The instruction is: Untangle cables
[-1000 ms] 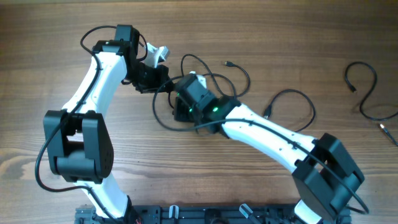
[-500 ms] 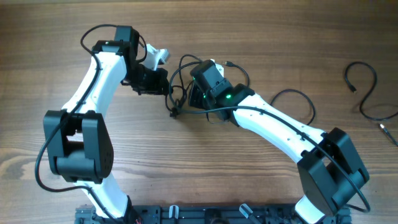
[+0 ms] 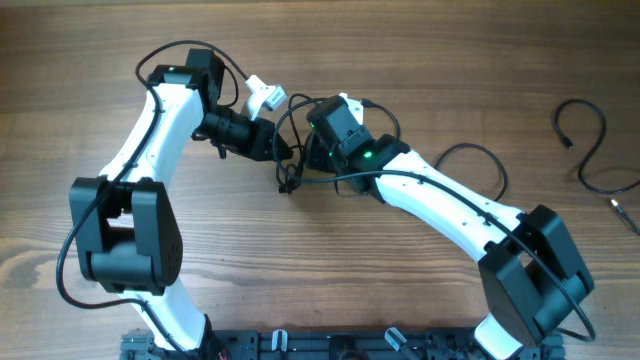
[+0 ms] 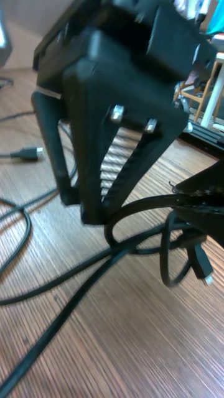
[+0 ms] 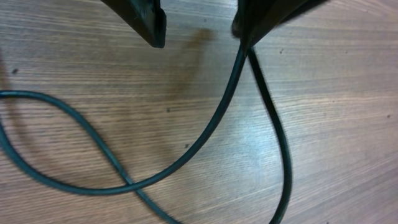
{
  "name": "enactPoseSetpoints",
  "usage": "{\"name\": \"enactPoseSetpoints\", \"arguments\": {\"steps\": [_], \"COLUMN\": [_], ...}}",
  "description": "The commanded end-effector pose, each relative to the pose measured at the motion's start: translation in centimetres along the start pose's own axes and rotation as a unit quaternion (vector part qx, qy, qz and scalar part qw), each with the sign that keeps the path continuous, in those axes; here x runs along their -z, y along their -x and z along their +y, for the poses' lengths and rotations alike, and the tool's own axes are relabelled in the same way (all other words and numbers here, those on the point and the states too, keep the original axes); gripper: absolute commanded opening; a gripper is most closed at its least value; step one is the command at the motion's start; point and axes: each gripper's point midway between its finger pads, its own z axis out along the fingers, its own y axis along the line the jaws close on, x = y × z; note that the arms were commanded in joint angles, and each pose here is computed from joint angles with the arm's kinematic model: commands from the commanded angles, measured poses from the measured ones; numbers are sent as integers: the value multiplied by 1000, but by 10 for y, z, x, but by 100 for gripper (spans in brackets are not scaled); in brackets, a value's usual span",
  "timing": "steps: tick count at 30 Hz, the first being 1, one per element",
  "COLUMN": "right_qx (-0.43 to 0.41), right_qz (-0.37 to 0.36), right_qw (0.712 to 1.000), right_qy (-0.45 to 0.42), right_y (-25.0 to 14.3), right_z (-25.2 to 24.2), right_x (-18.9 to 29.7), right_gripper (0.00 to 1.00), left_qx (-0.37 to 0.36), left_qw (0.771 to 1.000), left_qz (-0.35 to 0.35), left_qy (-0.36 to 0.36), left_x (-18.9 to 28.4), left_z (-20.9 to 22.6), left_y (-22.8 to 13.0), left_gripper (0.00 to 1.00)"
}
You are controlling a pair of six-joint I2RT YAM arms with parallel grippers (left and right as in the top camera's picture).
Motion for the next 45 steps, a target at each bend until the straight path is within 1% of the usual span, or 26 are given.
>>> {"name": "enactPoseSetpoints", "arguments": {"steps": [1,4,7,11,16,20,21,22,24,25,27,29,33,35,37,39,43,45], "right_qx": [7,7,12,75,109,91,91,97,154,178,190,189,188,187,187,189,190,190], "right_qz": [3,35,67,88,67,59,67,76,110,121,126,114,53,21,-3,-18,-41,-52], "right_qw": [1000,999,997,988,988,992,990,987,961,945,932,937,965,973,976,975,972,971], "right_qy": [-11,11,42,100,82,66,80,99,201,246,283,271,178,135,114,119,133,136], "right_y": [-2,-14,-25,-33,-24,-11,-12,-14,-27,-33,-36,-32,-7,7,17,23,32,37], "right_z": [-4,3,13,32,24,10,12,17,46,59,71,70,45,33,29,33,42,45], "right_x": [-10,-14,-16,-13,-16,-18,-17,-15,-2,6,13,10,-9,-15,-17,-17,-15,-14], "right_gripper": [41,42,47,49,48,49,52,58,66,67,68,68,67,67,67,67,67,63], "left_qx": [-41,-42,-43,-44,-45,-46,-47,-45,-46,-46,-46,-45,-36,-18,12,31,39,43], "left_qw": [997,997,997,997,998,998,998,998,998,998,998,998,997,998,998,996,995,994], "left_qz": [-31,-31,-32,-31,-24,-20,-20,-21,-22,-23,-25,-26,-32,-32,-32,-38,-46,-48], "left_qy": [-54,-53,-51,-49,-33,-23,-23,-23,-25,-26,-30,-34,-55,-58,-60,-72,-85,-86], "left_x": [4,4,4,3,3,3,3,3,3,3,3,3,4,4,4,6,11,13], "left_z": [-24,-23,-22,-21,-16,-12,-12,-12,-13,-13,-15,-16,-24,-24,-24,-27,-29,-28], "left_y": [11,12,12,12,10,9,9,9,10,10,11,11,12,12,13,15,16,16], "left_gripper": [4,4,4,4,4,4,4,4,4,4,4,4,4,4,4,4,4,4]}}
